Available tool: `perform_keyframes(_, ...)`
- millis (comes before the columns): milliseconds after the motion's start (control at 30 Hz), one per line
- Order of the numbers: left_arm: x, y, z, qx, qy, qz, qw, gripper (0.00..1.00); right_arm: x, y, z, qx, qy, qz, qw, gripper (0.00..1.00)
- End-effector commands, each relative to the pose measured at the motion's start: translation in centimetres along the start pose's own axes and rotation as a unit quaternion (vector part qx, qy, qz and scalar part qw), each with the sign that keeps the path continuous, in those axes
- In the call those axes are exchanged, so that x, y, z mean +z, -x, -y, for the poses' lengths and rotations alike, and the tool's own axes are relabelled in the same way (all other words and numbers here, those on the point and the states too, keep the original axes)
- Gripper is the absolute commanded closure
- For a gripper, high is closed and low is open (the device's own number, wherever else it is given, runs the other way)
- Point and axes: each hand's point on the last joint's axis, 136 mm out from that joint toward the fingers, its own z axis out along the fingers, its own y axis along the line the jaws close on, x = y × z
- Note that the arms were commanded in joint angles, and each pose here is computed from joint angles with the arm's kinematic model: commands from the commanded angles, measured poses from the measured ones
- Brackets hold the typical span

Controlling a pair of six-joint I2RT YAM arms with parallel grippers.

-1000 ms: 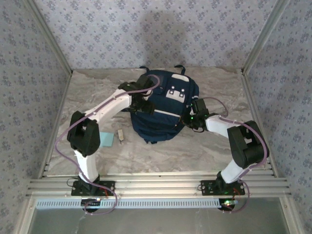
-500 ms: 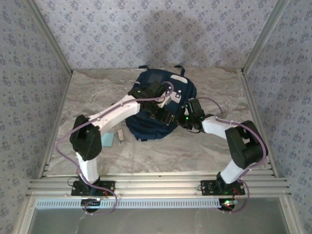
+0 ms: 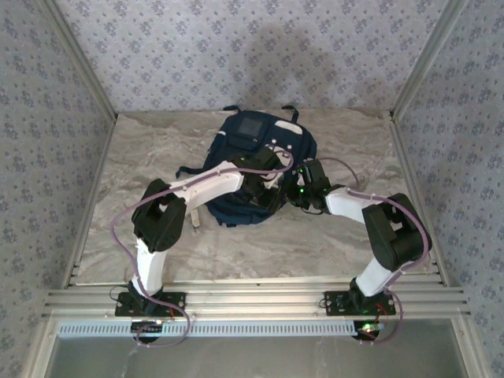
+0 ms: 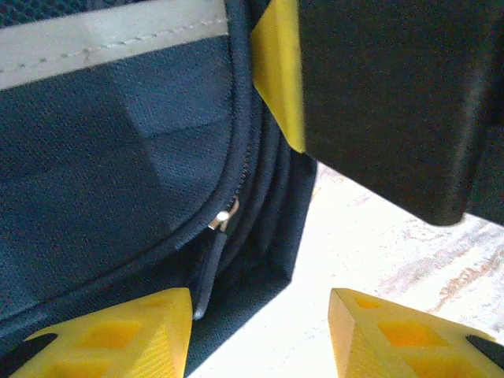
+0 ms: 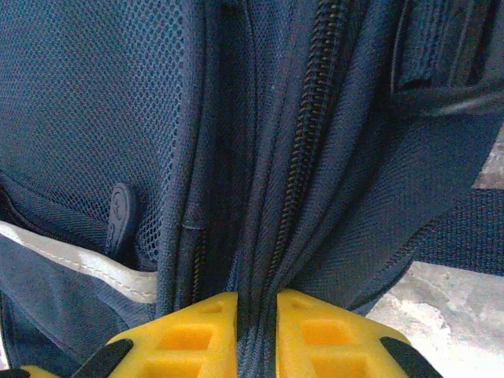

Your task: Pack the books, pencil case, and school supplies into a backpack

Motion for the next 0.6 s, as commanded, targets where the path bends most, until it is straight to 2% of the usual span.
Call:
perform_keyframes(0,0.5,0.6,-1.1,0.008,0.037,0.018,0.999,0.51,-0.1,0.7,-1.8,-0.01,0.031,0.011,0.999,0.83)
perform_keyframes(300,3.2,-0.7,-2.2,0.008,0.05,-0.006,0.999,0.64,-0.3,0.6,-1.8,-0.012,0.03,0.012,0.999,0.83)
perform_keyframes(500,3.5,-0.2,-2.5,0.009,0.057,0.0,0.998,0.84,-0.8,0.8,-2.0,-0.014,0.029,0.017,0.999,0.83)
perform_keyframes(567,3.1,0.2,-2.4,0.007,0.057,0.008,0.998,0.87,-1.2,0.9,-1.9,-0.018,0.026,0.02,0.999,0.82)
